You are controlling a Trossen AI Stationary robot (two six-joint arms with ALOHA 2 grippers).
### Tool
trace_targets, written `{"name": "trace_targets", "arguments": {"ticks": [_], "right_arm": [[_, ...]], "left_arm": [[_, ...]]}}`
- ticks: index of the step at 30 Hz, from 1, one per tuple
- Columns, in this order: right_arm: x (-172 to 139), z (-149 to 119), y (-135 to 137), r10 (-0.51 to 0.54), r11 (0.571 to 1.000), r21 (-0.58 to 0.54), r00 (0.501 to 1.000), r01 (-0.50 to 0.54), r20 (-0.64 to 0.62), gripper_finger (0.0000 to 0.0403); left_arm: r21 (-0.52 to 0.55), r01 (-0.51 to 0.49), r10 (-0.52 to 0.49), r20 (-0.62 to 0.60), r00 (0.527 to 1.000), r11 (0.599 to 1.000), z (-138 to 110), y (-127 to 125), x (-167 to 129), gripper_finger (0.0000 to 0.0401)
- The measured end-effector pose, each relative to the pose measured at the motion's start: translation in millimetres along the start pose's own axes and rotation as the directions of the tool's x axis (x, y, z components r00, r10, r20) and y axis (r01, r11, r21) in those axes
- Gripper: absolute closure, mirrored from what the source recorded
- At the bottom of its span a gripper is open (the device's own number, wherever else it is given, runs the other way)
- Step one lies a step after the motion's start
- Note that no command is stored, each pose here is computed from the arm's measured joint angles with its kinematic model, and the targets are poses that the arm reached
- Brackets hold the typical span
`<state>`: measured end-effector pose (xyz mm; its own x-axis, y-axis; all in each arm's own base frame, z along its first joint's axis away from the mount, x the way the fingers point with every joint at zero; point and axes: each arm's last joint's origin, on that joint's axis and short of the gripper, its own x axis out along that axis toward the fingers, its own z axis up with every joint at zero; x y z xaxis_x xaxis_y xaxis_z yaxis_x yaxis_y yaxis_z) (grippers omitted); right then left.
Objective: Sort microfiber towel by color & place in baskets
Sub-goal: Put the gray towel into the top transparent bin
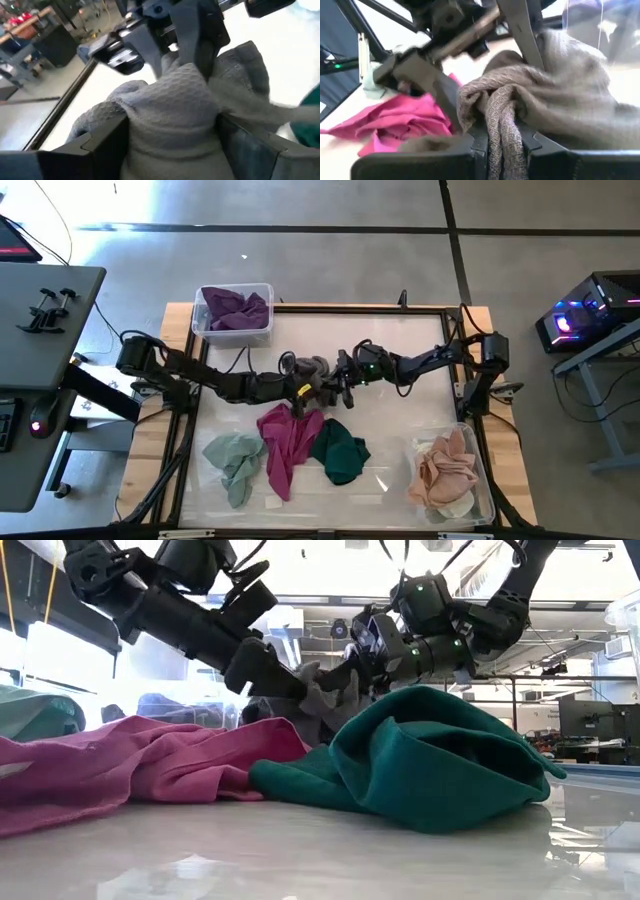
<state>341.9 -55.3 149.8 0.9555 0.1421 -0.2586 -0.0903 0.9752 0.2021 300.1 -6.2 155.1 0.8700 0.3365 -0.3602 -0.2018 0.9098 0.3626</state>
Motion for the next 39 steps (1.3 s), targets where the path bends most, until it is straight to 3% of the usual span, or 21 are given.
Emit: {"name": "trace_targets", "arguments": {"ticks": [6,11,16,23,26,31,37,39], "right_arm": [[0,1,0,0.01,1.0,-0.019,1.0,-0.01,0.008,0.0373],[0,0,0,0.012,1.0,-0.017,1.0,-0.012,-0.001,0.0373],[0,0,1,0.022,1.0,-0.017,1.0,-0.022,-0.003,0.0365],[-1,0,0,0.032,0.999,0.015,0.999,-0.032,-0.009,0.026],[-5,6,0,0.015,0.999,0.041,1.0,-0.015,-0.02,0.0221],[-21,20,5,-0.147,0.989,0.022,0.989,0.148,-0.032,0.0205],[-47,35,28,-0.348,0.936,-0.06,0.937,0.347,-0.021,0.0204],[-58,35,36,-0.395,0.917,-0.077,0.919,0.392,-0.015,0.0204]], "left_arm": [[-0.031,-0.027,0.029,0.058,0.998,0.999,-6,-2,14,0.0114],[0.018,-0.037,0.036,0.046,0.998,0.999,-11,-2,18,0.0121],[0.028,-0.031,0.03,0.039,0.999,0.999,-11,-5,17,0.0171],[0.044,-0.034,0.034,-0.001,0.999,0.998,-15,-5,17,0.0282],[0.06,-0.089,0.09,-0.012,0.996,0.994,-14,-9,16,0.0314],[0.174,-0.169,0.183,-0.071,0.98,0.97,-11,-20,5,0.0322],[0.243,-0.294,0.335,-0.145,0.931,0.924,18,-20,-18,0.032],[0.214,-0.37,0.403,-0.137,0.905,0.904,34,-16,-27,0.0319]]}}
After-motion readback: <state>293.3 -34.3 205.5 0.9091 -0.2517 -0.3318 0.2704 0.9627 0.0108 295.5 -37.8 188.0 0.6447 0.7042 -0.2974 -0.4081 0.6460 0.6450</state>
